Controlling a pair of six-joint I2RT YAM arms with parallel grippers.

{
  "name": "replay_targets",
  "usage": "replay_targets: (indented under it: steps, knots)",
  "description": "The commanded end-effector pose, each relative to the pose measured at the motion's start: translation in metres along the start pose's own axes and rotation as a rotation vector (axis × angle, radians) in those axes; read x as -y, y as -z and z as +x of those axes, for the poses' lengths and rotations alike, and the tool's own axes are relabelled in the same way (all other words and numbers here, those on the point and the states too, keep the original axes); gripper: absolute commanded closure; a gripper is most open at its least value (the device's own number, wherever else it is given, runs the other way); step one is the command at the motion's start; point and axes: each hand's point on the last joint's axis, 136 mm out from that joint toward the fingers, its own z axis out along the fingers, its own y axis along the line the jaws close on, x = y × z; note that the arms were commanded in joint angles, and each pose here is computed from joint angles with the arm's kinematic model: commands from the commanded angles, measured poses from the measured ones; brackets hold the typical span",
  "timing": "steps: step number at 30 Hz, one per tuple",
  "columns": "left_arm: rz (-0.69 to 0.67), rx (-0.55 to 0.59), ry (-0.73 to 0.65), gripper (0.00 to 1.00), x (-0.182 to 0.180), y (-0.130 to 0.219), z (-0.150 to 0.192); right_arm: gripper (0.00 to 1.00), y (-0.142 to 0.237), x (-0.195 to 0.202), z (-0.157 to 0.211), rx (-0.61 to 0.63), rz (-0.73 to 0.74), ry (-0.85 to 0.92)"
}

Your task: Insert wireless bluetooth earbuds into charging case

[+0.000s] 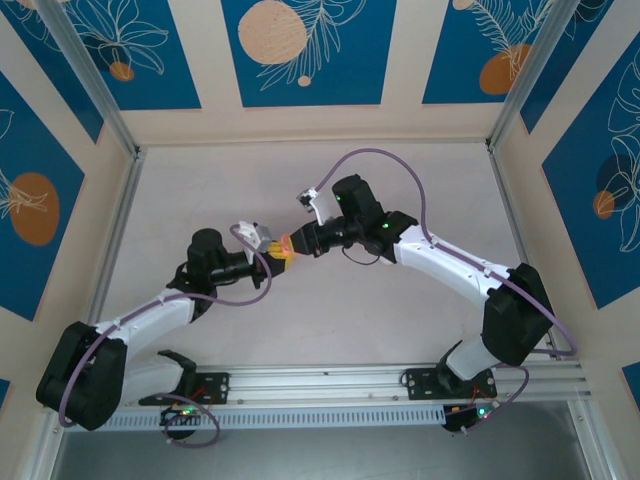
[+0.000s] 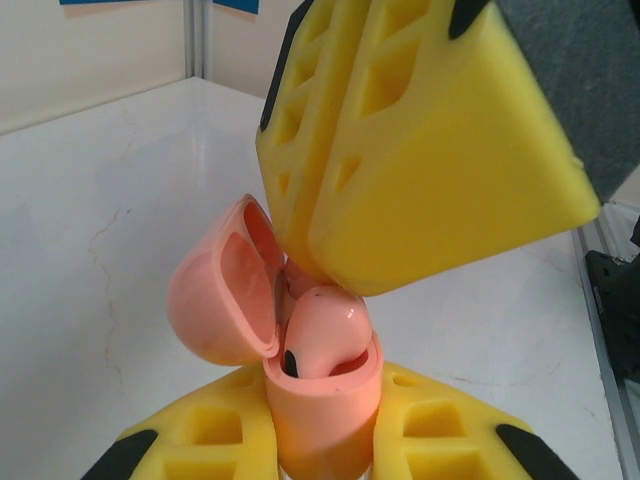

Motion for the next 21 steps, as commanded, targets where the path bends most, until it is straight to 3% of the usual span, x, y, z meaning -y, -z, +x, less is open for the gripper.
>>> replay_targets:
  steps: [1,21]
  knots:
    - [0.048,0.068,-0.081,0.86,0.011,0.000,-0.023,0.84,-0.004,-0.008,0.016,-0.067,-0.009,0.003]
    - [0.165,0.127,-0.134,0.87,0.034,-0.003,-0.048,0.61,0.089,-0.032,-0.029,0.223,0.036,0.171]
